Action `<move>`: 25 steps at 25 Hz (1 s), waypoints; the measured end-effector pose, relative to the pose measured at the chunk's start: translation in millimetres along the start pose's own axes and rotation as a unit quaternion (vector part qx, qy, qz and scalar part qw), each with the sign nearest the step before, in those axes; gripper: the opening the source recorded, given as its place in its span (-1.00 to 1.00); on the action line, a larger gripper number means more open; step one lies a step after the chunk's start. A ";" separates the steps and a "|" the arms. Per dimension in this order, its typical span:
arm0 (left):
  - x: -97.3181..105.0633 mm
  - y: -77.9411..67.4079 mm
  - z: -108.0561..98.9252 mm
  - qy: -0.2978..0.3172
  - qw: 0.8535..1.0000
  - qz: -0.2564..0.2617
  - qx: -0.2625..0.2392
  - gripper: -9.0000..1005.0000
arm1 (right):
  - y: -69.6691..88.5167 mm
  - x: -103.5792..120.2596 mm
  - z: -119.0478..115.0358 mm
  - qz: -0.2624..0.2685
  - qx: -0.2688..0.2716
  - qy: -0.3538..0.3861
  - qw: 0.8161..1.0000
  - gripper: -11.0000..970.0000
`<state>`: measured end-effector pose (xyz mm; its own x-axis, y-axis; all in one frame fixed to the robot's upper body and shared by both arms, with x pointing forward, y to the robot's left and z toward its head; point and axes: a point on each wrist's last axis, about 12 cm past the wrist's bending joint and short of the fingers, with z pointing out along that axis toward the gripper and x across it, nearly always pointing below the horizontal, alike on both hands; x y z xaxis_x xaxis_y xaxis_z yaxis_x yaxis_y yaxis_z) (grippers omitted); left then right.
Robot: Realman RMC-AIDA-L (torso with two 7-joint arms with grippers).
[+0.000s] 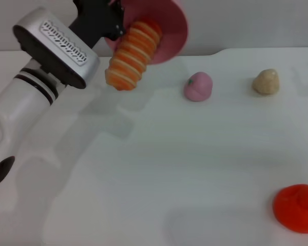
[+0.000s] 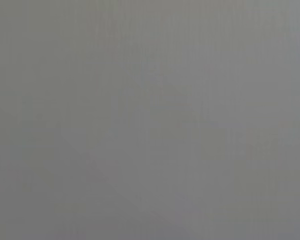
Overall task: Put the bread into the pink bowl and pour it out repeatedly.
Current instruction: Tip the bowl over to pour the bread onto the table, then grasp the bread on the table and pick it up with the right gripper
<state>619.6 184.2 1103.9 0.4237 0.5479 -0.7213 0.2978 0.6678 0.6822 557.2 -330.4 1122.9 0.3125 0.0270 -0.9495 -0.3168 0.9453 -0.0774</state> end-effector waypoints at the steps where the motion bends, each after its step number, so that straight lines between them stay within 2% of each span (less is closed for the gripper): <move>1: -0.7 1.0 -1.3 -0.005 1.000 -0.004 -0.007 -0.90 | 0.0 0.0 0.0 0.000 0.000 0.000 1.000 0.00; 7: -2.3 7.3 -6.6 -0.022 0.999 -0.025 -0.042 -0.90 | 0.8 -0.2 0.4 0.000 -0.002 -0.001 1.000 0.00; 20: -7.4 -0.4 4.2 -0.017 0.999 -0.029 -0.013 -0.90 | 6.1 0.8 5.0 0.002 -0.014 0.000 1.000 0.00; 25: -8.7 7.7 19.5 0.002 0.996 -0.085 -0.015 -0.90 | 8.2 5.6 7.4 0.007 -0.015 0.008 1.000 0.00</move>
<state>634.9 174.7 1117.8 0.3664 0.4269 -0.8268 0.3396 0.7659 0.5459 563.0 -320.1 1119.2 0.2933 0.0346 -0.9554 -0.3470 0.9350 -0.0727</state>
